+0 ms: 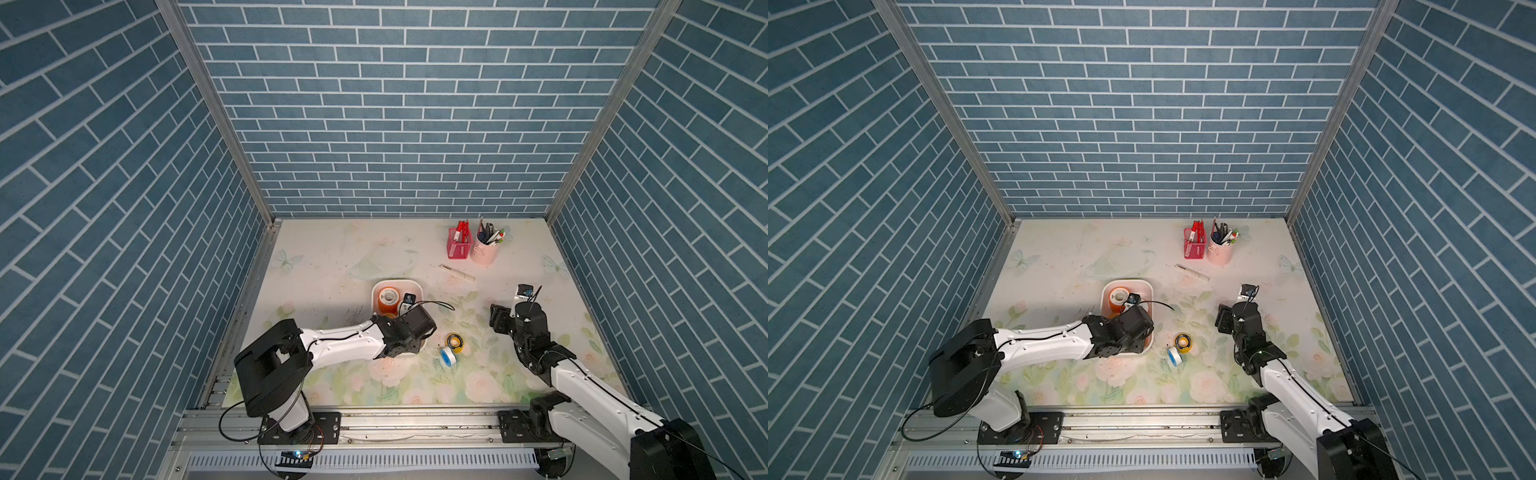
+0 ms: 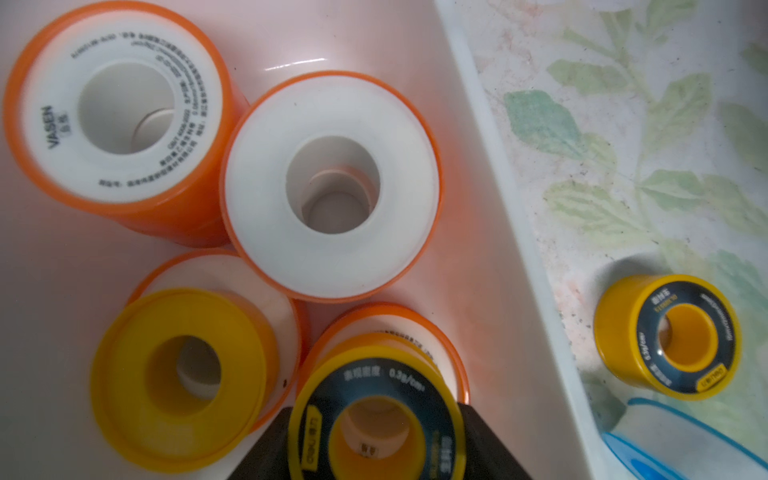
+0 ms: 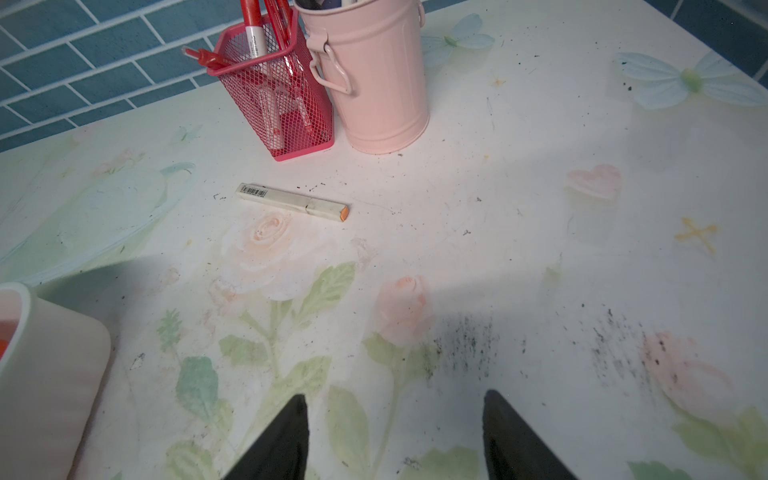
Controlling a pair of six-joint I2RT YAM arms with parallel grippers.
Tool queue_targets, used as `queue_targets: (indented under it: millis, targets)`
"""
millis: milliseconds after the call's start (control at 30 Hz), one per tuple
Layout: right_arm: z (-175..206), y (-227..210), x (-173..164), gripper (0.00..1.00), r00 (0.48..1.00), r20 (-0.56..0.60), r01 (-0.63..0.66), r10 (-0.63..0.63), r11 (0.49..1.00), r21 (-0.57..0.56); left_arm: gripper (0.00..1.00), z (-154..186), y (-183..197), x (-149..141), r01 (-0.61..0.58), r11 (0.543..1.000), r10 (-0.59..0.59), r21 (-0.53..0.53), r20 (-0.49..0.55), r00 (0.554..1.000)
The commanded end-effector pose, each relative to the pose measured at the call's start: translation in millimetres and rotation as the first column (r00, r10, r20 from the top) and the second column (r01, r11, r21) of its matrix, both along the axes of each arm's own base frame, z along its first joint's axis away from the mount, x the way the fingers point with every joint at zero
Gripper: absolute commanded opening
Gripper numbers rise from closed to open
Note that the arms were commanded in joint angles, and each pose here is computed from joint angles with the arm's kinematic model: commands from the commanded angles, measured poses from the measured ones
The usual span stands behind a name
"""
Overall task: Put the sealing tape into the storage box
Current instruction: Place the sealing tape in the storage box, then pick up the sealing tape at the center of the board.
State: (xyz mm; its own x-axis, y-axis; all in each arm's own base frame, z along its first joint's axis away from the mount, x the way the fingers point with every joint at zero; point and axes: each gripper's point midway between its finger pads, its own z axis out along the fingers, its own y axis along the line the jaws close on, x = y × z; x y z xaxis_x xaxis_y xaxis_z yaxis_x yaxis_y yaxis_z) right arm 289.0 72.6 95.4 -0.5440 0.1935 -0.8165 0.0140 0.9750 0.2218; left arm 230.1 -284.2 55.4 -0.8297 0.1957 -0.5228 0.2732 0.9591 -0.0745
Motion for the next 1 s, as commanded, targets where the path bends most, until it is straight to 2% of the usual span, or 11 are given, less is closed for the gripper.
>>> queue_targets:
  millis: [0, 100, 167, 333, 433, 633, 833, 967]
  targets:
    - [9, 0, 4, 0.66, 1.0, 0.022, -0.005, 0.005, 1.0, -0.01, 0.63, -7, 3, -3, 0.001, 1.0, -0.001, 0.01, -0.017, 1.0]
    - [9, 0, 4, 0.67, 1.0, 0.023, -0.002, 0.002, 1.0, -0.01, 0.67, -9, 5, -3, 0.0, 1.0, 0.0, 0.012, -0.018, 1.0]
    - [9, 0, 4, 0.67, 1.0, 0.021, -0.002, 0.002, 1.0, -0.011, 0.73, -8, 7, -4, -0.005, 1.0, 0.005, 0.017, -0.017, 1.0]
    - [10, 0, 4, 0.67, 1.0, 0.025, -0.003, 0.003, 1.0, -0.008, 0.77, 1, 6, -4, -0.004, 1.0, 0.004, 0.001, -0.008, 1.0]
    - [10, 1, 4, 0.67, 1.0, 0.025, -0.006, 0.006, 1.0, -0.008, 0.78, 14, 3, -4, 0.004, 1.0, -0.004, -0.027, 0.007, 1.0]
    - [9, 10, 7, 0.76, 0.998, 0.006, -0.055, 0.055, 0.998, -0.004, 0.81, 61, 9, 4, 0.003, 0.999, 0.001, -0.043, 0.088, 0.996]
    - [0, 42, 4, 0.76, 0.973, -0.098, -0.204, 0.208, 0.978, 0.049, 0.83, 96, 50, 14, -0.044, 0.999, 0.048, -0.032, 0.143, 0.989]
    - [-7, 65, -4, 0.76, 0.938, -0.186, -0.295, 0.293, 0.955, 0.018, 0.84, 107, 83, 23, -0.089, 0.996, 0.092, -0.025, 0.159, 0.983]
